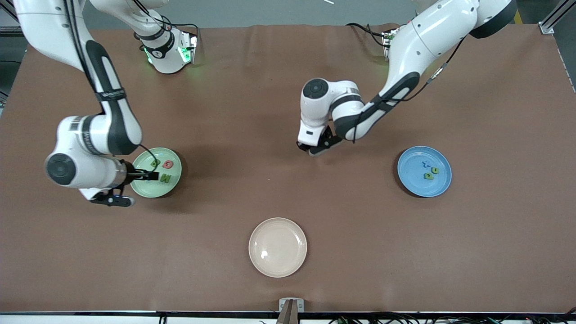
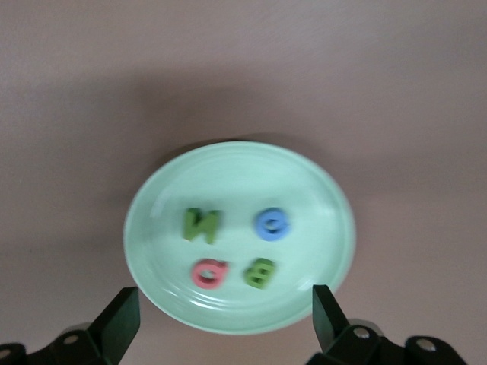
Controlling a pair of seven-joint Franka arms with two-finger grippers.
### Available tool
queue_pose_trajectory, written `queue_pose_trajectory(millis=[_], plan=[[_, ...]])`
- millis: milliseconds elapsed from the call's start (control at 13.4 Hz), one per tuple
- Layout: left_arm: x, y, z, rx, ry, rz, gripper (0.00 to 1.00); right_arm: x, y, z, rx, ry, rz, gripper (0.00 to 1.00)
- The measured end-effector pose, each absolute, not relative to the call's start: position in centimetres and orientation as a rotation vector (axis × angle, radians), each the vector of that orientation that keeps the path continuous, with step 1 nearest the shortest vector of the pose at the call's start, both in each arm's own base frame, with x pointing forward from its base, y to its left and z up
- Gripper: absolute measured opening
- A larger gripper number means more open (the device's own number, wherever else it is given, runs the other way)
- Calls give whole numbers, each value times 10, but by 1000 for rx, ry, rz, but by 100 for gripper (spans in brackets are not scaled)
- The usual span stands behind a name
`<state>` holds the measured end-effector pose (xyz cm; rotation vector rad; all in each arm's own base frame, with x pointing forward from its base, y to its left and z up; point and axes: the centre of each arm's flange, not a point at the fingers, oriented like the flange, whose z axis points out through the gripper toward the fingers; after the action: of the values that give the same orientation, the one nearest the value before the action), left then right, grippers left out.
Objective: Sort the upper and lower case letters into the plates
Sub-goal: 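Grasp the blue E and carry it over the blue plate with the left gripper, then lower the blue E into the blue plate and open the left gripper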
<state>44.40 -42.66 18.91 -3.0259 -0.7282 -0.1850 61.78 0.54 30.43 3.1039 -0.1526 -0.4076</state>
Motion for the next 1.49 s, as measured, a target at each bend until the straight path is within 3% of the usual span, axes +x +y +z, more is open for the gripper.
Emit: queue_pose_trajectory(millis=[299,598,747,1121,1494], plan=[[524,-337,214,-3037,-733,-187,27,614,-56,362,3137,-140,-412,100],[570,-231,259,-3032,-649,-126,27,622,-50,465,3093,-85,-427,100],[576,-187,263,-3041,-595,-96,27,624,-48,494,3088,-80,-402,100],[564,-97,251,-3062,-472,6,27,626,-53,507,3088,-93,-364,100],[538,-90,228,-3054,-413,97,27,631,-52,525,3093,-90,-291,100]])
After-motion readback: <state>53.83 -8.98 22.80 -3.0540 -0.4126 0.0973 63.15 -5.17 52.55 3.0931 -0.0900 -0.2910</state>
